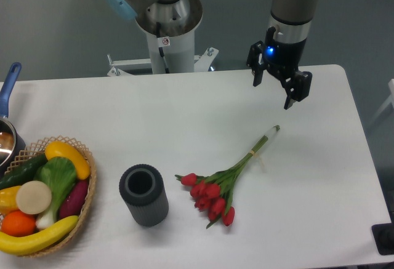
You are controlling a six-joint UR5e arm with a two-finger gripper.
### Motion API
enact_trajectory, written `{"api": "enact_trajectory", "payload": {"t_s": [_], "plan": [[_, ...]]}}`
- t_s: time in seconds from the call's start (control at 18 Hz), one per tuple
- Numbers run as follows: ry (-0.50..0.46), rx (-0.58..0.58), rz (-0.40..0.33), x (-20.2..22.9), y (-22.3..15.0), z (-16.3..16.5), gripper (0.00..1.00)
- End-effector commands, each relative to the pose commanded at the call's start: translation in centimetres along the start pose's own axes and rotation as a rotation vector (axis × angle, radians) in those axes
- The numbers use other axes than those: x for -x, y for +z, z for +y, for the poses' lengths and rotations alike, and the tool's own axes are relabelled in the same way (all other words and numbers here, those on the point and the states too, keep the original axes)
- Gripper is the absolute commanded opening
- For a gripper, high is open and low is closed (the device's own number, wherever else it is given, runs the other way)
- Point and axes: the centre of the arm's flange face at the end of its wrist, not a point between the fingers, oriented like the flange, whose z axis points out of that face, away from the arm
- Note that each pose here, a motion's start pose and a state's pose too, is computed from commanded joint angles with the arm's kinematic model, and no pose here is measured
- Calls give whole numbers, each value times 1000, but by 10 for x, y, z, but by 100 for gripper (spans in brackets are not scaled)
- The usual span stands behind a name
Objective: Pick up the flowers from the table
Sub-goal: 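Move the open gripper down toward the tulip bouquet's stems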
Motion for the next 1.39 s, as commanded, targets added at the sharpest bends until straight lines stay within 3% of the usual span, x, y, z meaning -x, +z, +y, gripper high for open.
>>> {"api": "enact_trajectory", "payload": {"t_s": [0.33, 0.5, 0.78, 1.11, 1.39], "plan": [[-11, -14, 11, -1, 6, -3, 100], [-108, -85, 27, -5, 19, -7, 100], [-155, -82, 55, -4, 39, -8, 100], [-182, -82, 160, 1, 99, -35, 100], [-188, -80, 173, 20, 152, -66, 100]]}}
